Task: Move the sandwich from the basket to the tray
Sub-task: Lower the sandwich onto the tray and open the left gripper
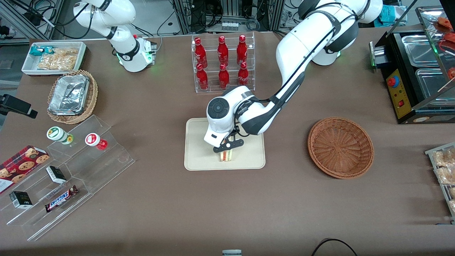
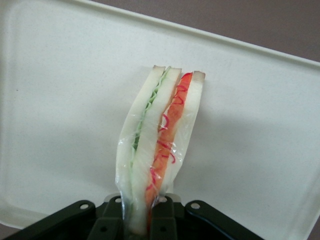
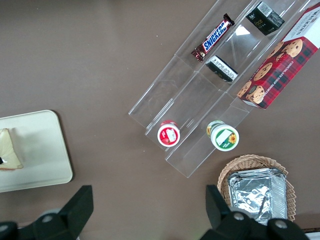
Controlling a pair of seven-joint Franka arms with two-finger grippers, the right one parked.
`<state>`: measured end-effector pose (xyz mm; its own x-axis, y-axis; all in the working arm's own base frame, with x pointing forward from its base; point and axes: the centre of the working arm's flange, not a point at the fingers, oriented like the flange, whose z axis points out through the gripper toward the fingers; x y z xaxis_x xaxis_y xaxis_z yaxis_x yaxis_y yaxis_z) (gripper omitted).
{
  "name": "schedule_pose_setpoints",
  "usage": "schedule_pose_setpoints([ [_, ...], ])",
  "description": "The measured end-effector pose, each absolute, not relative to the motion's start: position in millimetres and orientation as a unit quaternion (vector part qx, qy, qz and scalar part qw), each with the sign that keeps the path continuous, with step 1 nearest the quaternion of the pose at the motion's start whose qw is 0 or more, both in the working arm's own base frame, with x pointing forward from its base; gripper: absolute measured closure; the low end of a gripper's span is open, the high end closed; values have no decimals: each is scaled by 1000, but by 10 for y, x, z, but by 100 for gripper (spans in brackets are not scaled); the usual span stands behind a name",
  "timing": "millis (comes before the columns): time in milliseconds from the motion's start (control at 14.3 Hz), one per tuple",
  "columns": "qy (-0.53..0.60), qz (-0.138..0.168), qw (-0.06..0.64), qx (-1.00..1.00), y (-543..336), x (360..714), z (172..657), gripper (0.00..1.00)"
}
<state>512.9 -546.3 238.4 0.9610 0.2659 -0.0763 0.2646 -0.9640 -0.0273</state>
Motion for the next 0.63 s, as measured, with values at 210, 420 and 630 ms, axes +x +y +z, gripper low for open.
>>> schedule_pose_setpoints([
  [210, -134, 39, 5, -990, -5471, 5133, 2353, 85],
  [420, -135, 38, 3, -990, -5477, 5137, 2352, 70],
  [630, -138, 34, -4, -990, -5492, 5170, 2427, 39],
])
